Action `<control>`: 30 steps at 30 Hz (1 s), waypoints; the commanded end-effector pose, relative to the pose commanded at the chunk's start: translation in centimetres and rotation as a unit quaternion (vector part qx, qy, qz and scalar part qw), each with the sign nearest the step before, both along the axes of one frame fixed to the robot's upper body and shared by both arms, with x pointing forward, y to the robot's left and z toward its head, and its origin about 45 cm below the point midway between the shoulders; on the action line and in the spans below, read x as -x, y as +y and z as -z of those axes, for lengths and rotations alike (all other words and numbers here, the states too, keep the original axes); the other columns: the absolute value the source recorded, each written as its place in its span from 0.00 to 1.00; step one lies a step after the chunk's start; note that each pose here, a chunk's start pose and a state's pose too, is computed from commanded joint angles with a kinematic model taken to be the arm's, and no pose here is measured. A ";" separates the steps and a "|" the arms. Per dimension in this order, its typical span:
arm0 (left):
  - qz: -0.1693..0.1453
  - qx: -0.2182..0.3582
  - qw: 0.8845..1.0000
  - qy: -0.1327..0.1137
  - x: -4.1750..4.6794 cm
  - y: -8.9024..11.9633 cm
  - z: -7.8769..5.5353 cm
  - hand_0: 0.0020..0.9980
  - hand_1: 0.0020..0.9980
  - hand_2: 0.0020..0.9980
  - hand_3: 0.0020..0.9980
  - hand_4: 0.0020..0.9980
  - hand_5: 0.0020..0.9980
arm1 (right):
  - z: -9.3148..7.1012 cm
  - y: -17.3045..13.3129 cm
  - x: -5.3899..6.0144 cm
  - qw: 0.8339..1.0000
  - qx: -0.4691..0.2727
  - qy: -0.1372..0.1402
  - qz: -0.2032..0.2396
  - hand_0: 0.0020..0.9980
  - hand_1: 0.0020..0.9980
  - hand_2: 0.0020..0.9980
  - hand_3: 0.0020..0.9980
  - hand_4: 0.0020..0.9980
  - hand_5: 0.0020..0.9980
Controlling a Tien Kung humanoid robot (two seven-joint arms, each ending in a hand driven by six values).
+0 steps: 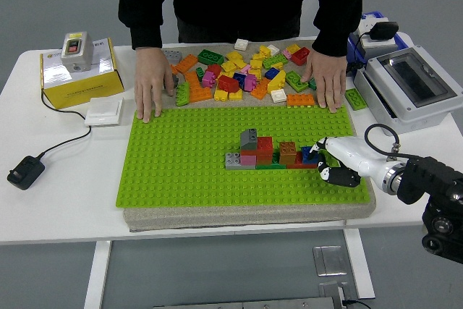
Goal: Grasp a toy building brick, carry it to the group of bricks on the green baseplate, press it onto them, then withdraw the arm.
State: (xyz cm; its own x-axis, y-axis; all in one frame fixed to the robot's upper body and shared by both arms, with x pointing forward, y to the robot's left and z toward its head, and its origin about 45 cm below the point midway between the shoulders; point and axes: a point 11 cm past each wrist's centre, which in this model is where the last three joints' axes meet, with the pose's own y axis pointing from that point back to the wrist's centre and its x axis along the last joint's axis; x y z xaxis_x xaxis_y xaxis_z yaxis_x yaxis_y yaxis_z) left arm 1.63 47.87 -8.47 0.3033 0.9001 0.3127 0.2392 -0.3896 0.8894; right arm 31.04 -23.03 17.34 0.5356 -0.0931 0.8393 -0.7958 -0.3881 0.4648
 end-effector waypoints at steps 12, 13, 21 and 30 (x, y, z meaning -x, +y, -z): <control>0.000 -0.001 1.000 -0.001 0.03 0.0 0.0 0.67 0.65 0.53 0.64 0.10 0.68 | -1.0 0.3 -0.2 0.999 -0.031 -0.008 0.004 0.05 0.17 0.77 0.68 0.00 0.44; 0.000 -0.001 1.000 -0.001 0.04 0.0 0.0 0.67 0.65 0.53 0.64 0.10 0.68 | -1.3 0.3 -0.3 0.999 -0.036 -0.014 0.004 0.05 0.17 0.77 0.68 0.00 0.44; 0.000 -0.001 1.000 -0.001 0.06 0.0 0.0 0.67 0.65 0.53 0.64 0.10 0.68 | -2.7 0.3 -0.8 0.997 -0.061 -0.037 0.011 0.05 0.17 0.77 0.68 0.00 0.44; 0.000 -0.001 1.000 -0.001 0.08 0.0 0.0 0.67 0.65 0.53 0.64 0.10 0.68 | -2.5 0.0 -0.8 0.997 -0.060 -0.035 0.015 0.05 0.17 0.77 0.68 0.00 0.44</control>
